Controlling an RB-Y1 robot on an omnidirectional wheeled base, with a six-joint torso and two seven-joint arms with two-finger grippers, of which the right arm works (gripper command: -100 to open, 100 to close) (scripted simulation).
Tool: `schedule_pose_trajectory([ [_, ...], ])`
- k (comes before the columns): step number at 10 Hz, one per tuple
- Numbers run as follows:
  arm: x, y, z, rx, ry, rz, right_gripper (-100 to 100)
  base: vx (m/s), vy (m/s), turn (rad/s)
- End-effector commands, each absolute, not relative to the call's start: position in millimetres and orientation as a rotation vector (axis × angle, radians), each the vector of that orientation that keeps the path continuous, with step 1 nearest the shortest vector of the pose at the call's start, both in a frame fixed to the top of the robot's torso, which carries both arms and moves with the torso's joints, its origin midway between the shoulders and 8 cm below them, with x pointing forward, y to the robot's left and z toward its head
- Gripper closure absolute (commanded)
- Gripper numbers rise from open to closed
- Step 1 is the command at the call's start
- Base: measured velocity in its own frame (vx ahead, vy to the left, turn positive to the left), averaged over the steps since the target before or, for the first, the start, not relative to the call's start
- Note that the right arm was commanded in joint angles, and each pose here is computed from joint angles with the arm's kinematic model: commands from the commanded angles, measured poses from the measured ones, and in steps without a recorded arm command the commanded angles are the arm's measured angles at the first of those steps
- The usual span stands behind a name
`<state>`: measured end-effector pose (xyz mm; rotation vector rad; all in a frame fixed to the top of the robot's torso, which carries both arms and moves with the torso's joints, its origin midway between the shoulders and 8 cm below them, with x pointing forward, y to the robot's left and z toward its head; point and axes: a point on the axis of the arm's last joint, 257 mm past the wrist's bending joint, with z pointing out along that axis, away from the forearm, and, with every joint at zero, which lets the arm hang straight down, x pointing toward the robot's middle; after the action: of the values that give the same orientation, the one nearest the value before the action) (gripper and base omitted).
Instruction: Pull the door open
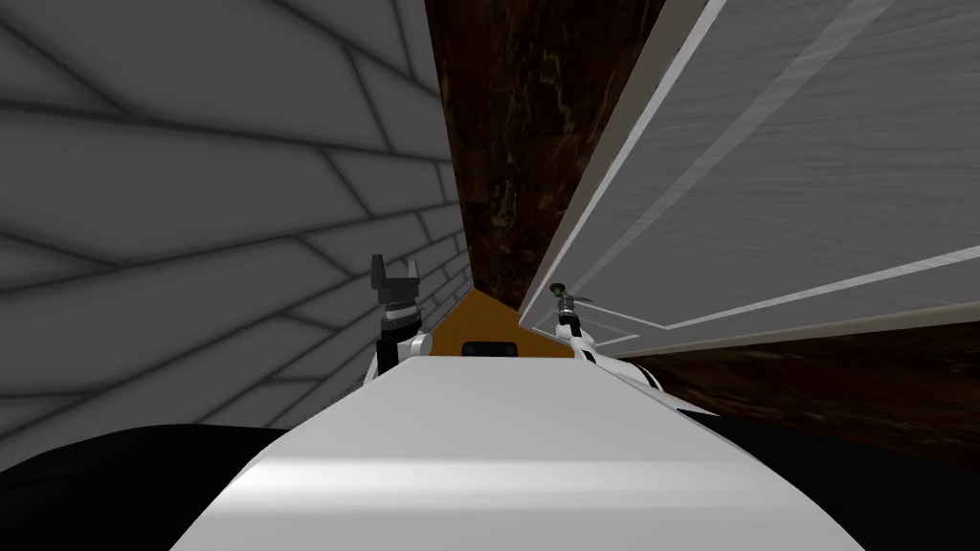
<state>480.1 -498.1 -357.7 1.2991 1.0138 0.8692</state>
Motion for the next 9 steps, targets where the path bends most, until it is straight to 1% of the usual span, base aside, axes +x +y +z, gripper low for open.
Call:
schedule_pose_trajectory([
  [1,483.3,-493.4,-354.7,1.284,1.024,0.887,100,-0.238,-0.029,0.097],
  [3,484.3,-492.7,-354.9,1.283,1.031,0.896,100,-0.13,-0.014,0.06],
  [9,486.6,-475.6,-354.5,1.245,1.089,0.957,100,-0.241,-0.044,0.106],
])
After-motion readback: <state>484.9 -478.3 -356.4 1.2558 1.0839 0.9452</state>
